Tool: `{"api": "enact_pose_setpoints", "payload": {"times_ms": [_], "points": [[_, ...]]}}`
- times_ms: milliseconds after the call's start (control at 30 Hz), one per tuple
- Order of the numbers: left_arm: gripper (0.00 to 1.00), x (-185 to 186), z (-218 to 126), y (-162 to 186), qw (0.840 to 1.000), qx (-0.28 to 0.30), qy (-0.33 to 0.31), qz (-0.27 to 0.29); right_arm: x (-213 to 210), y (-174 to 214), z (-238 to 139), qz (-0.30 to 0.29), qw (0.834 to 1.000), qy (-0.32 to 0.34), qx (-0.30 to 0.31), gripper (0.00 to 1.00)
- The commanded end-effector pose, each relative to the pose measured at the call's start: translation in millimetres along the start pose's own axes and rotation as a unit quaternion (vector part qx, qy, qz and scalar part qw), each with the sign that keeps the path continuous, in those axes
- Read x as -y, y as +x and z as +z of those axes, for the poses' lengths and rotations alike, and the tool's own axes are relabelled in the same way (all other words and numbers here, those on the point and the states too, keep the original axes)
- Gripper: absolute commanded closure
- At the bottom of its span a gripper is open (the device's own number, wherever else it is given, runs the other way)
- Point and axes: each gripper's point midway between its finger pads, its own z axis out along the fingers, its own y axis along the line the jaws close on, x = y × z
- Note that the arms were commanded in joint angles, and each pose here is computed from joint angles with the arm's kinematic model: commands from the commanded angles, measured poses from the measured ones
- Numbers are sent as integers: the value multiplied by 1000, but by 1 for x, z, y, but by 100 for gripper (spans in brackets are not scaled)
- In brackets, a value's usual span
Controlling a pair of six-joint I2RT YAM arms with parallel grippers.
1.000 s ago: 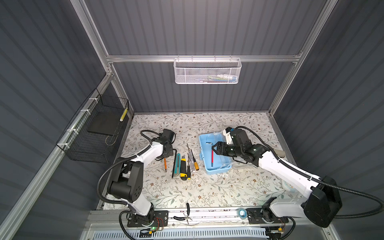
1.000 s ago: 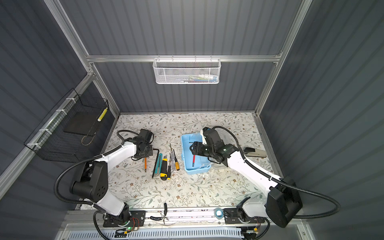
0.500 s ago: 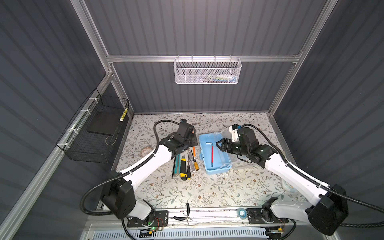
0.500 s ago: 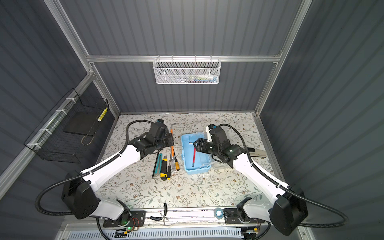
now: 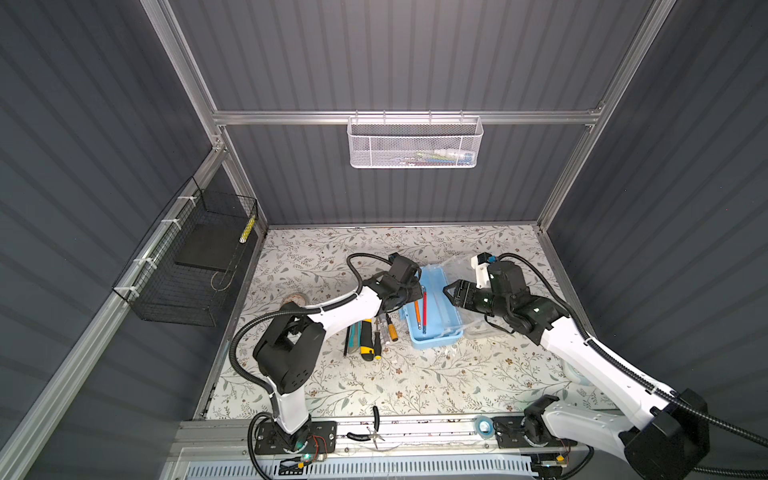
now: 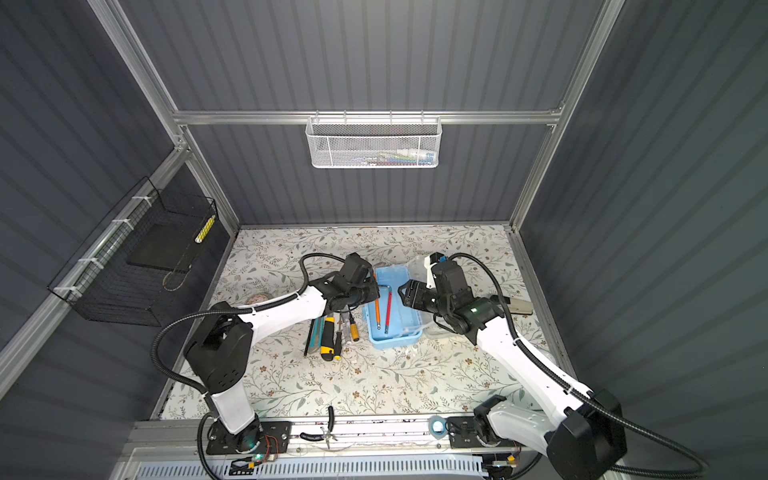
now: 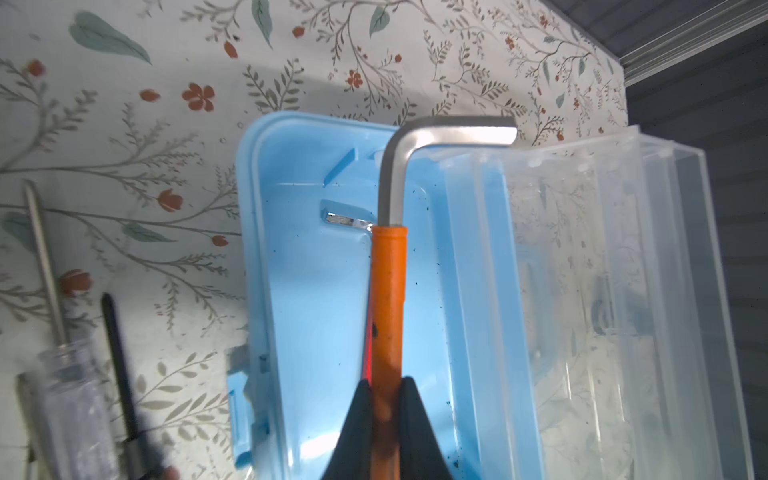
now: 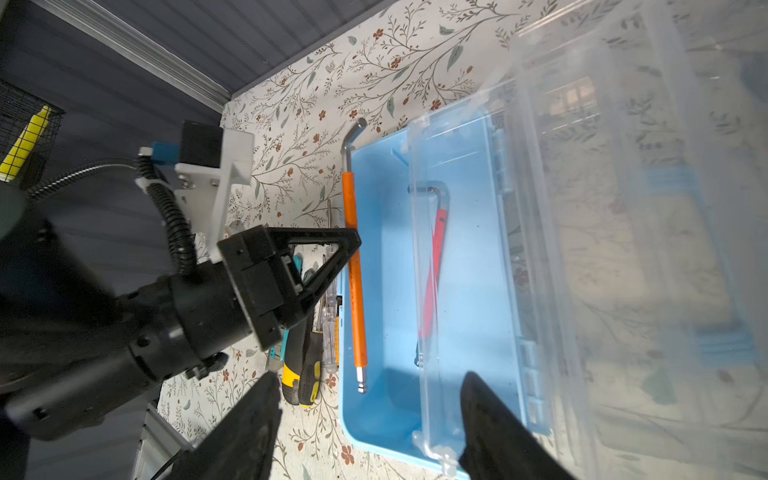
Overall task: Pack the tool kit
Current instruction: 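Carry the orange hex key with the left gripper into the blue box, then release the orange hex key and move the left gripper back to tools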
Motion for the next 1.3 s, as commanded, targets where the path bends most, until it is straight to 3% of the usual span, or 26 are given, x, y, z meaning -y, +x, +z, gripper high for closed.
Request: {"api": "enact_pose_setpoints", "payload": {"times_ms": [0, 400, 700, 833, 967, 1133, 1267], "points": [[100, 10, 10, 1, 1000, -3, 13, -26, 10, 5, 0, 3, 1000, 13, -4, 31], [99, -10, 48, 25, 998, -57, -36, -19, 13, 3, 0, 3, 1000, 16, -1, 29], [79, 6, 52, 16, 998, -55, -20, -9, 10, -4, -3, 1, 1000, 12, 5, 28], [69, 13, 47, 6, 999, -44, -13, 4, 7, -8, -5, -4, 1000, 10, 9, 28], [67, 26, 34, -8, 999, -27, 1, 32, 0, -12, -8, -12, 1000, 1, 9, 28], [62, 39, -2, -40, 995, 20, -9, 98, -12, -20, -16, -25, 1000, -13, 11, 28], [59, 25, -32, -54, 986, 49, -50, 150, -21, -24, -21, -33, 999, -25, 15, 29]]}}
